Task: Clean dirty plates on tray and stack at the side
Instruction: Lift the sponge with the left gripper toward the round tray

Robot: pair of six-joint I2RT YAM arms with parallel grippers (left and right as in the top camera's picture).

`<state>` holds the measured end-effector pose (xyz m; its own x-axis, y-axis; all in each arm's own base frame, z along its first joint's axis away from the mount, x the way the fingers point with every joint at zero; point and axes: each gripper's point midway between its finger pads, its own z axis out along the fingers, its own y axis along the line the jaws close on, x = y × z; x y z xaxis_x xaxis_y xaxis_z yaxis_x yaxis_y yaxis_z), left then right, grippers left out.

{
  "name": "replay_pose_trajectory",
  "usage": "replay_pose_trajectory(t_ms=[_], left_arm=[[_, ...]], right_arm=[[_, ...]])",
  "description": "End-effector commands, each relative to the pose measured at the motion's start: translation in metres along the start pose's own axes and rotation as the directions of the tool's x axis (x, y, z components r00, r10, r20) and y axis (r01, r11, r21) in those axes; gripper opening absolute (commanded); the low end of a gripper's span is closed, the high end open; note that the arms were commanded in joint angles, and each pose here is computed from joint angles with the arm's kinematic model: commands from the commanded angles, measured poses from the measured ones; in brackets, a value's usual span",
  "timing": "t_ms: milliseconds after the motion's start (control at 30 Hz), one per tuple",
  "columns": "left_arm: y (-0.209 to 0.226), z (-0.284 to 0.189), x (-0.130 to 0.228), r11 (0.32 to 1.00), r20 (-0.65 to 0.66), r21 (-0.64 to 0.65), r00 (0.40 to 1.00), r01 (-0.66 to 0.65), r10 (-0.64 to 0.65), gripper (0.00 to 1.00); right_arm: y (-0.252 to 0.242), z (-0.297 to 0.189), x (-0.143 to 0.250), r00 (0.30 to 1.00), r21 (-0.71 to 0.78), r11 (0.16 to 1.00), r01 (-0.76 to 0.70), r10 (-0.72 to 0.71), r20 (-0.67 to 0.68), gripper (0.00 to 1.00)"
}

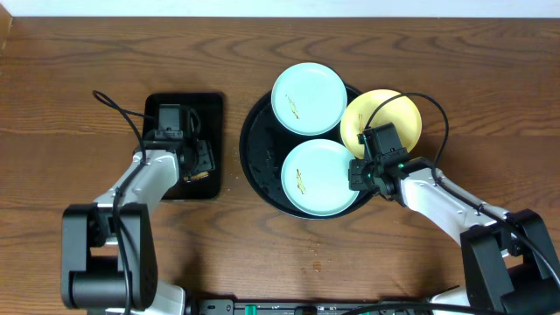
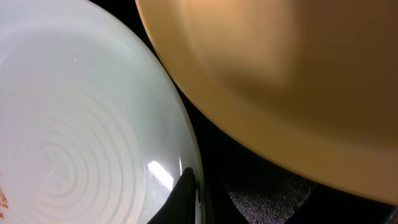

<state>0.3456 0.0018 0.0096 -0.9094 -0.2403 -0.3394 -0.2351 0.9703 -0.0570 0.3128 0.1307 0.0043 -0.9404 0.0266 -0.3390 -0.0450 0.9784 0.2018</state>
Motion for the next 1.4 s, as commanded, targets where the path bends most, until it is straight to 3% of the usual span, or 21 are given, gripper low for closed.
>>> replay_pose_trajectory(t_ms=[0,67,133,167,233,467,700,1200,1367], left_arm=[[0.002,0.017,0.011,1.0,-0.045,-0.011,0.999,-0.004,0.003,0.65],[0.004,0.019,0.011,1.0,-0.046,-0.021,0.999,-0.004,0.003,0.61],[0.004,0.018,0.011,1.0,-0.044,-0.02,0.999,-0.004,0.004,0.48],[0.003,0.018,0.01,1.0,-0.04,-0.02,0.999,-0.005,0.004,0.3],[0.002,0.012,0.002,1.0,-0.014,-0.013,1.0,-0.003,0.003,0.07],[-0.007,-0.06,-0.051,0.999,0.23,0.038,0.973,0.004,-0.012,0.07],[0.012,-0.127,-0.077,0.998,0.437,-0.038,0.899,0.045,-0.023,0.07],[0.011,-0.14,-0.093,0.999,0.507,-0.048,0.862,0.021,0.006,0.07],[0.016,-0.152,-0.109,0.996,0.577,-0.083,0.816,0.026,0.027,0.07]], right_arm=[[-0.003,0.006,0.01,0.999,0.019,1.0,0.009,-0.008,-0.031,0.03],[-0.003,0.006,0.01,0.999,0.019,1.0,0.009,-0.008,-0.031,0.03],[-0.003,0.006,0.01,0.999,0.019,1.0,0.009,-0.008,-0.032,0.04],[-0.003,0.006,0.01,0.999,0.019,1.0,0.009,-0.008,-0.031,0.04],[-0.003,0.006,0.01,1.0,0.018,1.0,0.009,-0.009,-0.029,0.01],[-0.003,0.006,0.01,1.0,0.018,1.0,0.009,-0.008,-0.029,0.01],[-0.003,0.006,0.01,1.0,0.017,1.0,0.009,-0.008,-0.029,0.01],[-0.003,0.006,0.01,0.999,0.018,1.0,0.008,-0.008,-0.032,0.01],[-0.003,0.006,0.01,0.999,0.019,1.0,0.008,-0.008,-0.032,0.01]])
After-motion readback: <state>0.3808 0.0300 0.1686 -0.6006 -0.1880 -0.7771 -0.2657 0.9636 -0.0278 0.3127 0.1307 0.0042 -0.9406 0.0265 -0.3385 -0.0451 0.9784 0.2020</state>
